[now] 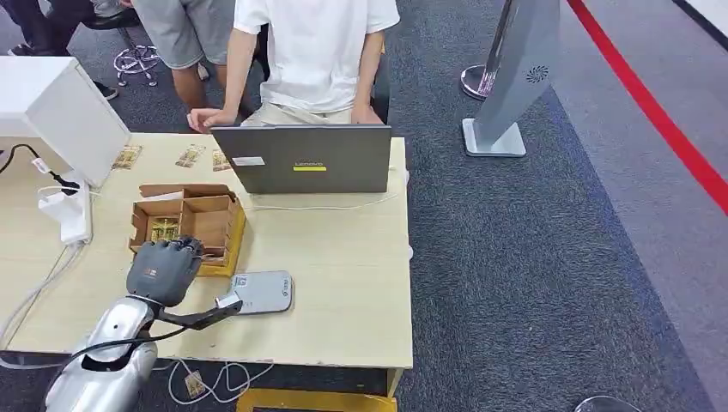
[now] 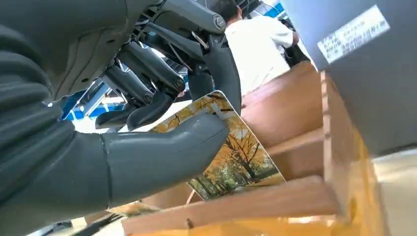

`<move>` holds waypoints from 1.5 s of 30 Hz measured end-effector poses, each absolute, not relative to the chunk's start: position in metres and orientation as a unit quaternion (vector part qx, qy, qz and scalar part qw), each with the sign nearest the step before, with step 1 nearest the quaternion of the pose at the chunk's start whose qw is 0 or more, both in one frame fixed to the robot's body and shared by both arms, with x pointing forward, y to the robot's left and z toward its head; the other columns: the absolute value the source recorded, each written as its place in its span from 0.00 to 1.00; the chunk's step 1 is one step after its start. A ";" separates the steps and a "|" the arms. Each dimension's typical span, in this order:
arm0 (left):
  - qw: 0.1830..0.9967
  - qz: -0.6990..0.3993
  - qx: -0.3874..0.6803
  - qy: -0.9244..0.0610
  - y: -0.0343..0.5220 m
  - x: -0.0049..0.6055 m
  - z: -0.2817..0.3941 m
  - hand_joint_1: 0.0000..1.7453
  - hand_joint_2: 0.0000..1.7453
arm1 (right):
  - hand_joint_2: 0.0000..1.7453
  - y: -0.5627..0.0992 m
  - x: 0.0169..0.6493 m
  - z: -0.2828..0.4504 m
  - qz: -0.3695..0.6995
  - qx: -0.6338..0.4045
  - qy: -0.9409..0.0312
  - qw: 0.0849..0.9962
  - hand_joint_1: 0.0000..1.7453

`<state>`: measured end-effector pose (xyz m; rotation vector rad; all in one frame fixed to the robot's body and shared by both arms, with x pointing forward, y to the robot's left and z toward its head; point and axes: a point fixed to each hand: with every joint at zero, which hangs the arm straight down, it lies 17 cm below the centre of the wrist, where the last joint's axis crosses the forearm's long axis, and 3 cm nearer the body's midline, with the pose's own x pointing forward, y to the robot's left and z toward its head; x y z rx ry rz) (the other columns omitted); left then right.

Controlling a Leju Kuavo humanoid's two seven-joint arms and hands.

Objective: Pass the card to the sensor for recognition and then transmit it.

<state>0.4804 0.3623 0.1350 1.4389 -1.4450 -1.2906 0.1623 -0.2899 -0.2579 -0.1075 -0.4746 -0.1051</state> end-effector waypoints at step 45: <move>0.236 -0.392 0.658 -0.599 0.271 0.585 0.389 1.00 1.00 | 1.00 -0.276 0.173 -0.256 -0.008 -0.032 -0.228 0.973 0.00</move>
